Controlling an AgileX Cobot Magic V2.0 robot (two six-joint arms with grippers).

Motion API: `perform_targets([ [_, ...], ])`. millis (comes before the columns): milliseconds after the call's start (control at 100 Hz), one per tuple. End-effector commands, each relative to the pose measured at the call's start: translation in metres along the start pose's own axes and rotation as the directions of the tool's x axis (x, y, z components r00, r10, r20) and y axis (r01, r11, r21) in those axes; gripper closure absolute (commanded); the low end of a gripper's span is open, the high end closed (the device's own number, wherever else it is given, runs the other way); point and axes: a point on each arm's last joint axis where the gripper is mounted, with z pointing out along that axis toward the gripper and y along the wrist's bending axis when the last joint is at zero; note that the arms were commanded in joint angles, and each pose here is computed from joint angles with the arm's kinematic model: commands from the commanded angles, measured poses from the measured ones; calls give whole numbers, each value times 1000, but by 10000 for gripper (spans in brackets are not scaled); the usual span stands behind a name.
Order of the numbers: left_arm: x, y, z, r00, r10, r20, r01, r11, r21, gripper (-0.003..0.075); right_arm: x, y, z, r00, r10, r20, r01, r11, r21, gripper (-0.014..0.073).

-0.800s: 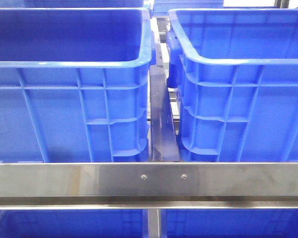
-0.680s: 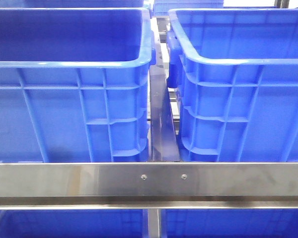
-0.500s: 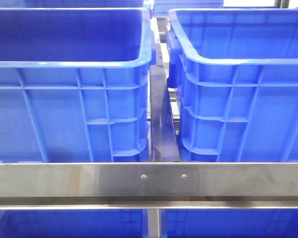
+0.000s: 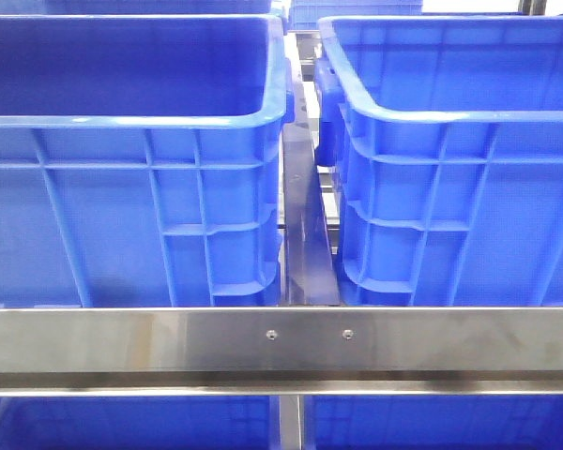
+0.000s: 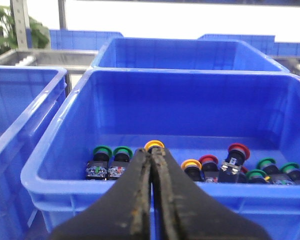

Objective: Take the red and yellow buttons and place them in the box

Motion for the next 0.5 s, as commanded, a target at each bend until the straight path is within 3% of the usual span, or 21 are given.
perform_targets([
  [0, -35, -3, 8, 1000, -18, -25, 18, 1000, -2, 739, -16, 2, -3, 991, -13, 130, 15, 1000, -13, 663],
  [140, -71, -6, 27, 980, -4, -199, 2, 1000, -11, 739, -16, 2, -3, 991, -13, 130, 15, 1000, -13, 663],
  [250, -94, -8, 50, 937, 72, -342, -74, 997, 9, 739, -16, 2, -3, 991, -13, 130, 15, 1000, -13, 663],
  [490, -121, -12, 99, 879, 80, -470, -78, 997, 24, 739, -16, 2, -3, 991, -13, 130, 15, 1000, -13, 663],
])
